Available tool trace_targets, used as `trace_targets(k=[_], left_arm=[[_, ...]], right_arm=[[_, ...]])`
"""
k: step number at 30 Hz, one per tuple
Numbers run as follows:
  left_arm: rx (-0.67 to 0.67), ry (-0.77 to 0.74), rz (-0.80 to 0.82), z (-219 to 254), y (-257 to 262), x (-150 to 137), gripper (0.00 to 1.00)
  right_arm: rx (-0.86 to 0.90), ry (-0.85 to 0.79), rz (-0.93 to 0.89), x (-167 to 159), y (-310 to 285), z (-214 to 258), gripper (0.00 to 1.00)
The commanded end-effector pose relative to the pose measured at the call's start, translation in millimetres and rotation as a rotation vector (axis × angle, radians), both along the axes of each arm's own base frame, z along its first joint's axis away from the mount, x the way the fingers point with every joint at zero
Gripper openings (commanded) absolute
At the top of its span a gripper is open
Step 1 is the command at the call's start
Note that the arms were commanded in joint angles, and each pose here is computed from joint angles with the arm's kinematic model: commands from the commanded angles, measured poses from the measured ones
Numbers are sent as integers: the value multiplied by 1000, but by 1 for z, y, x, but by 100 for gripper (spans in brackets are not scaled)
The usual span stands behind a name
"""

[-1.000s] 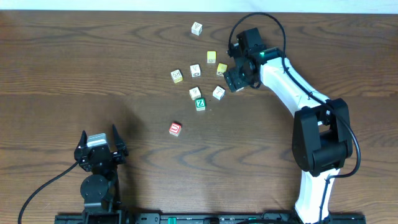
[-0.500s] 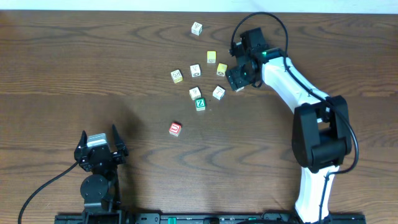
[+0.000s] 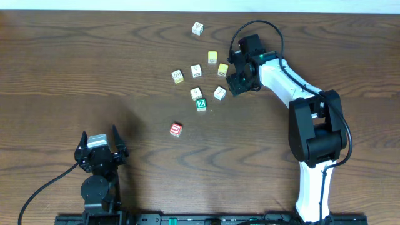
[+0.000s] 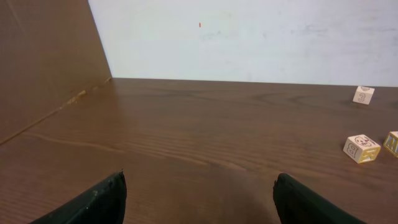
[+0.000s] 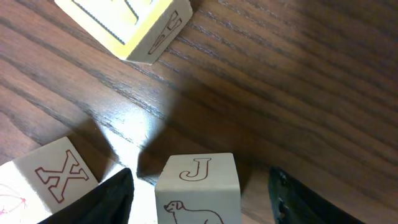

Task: Lift 4 blocks
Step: 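Lower the right gripper and close it on the J block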

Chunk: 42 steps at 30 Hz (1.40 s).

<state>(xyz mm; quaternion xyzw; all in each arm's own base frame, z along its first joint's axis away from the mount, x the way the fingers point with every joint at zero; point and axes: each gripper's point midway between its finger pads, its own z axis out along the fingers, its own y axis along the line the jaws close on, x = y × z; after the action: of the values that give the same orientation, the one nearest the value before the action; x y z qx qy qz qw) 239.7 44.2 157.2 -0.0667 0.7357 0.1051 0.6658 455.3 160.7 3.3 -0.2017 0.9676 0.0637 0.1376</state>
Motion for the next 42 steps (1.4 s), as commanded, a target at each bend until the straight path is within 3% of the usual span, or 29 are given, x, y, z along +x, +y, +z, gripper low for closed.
trace_targets(k=[1, 7, 12, 18, 29, 33, 35, 42], left_arm=[[12, 56, 8, -18, 2, -1, 76], [12, 56, 8, -18, 2, -1, 76], [12, 56, 8, -18, 2, -1, 76], [12, 56, 8, -18, 2, -1, 76], [12, 56, 8, -18, 2, -1, 76], [12, 56, 8, -18, 2, -1, 76], [12, 56, 8, -18, 2, -1, 76], [12, 56, 8, -18, 2, -1, 76]], right_arm=[[-8, -19, -17, 8, -8, 4, 62], [-3, -44, -19, 13, -7, 18, 57], [15, -103, -19, 21, -5, 46, 68], [31, -155, -19, 23, -4, 75, 63], [14, -117, -5, 13, -7, 69, 67], [13, -115, -5, 12, -7, 66, 49], [13, -115, -5, 12, -7, 65, 49], [3, -107, -4, 10, -10, 53, 63]])
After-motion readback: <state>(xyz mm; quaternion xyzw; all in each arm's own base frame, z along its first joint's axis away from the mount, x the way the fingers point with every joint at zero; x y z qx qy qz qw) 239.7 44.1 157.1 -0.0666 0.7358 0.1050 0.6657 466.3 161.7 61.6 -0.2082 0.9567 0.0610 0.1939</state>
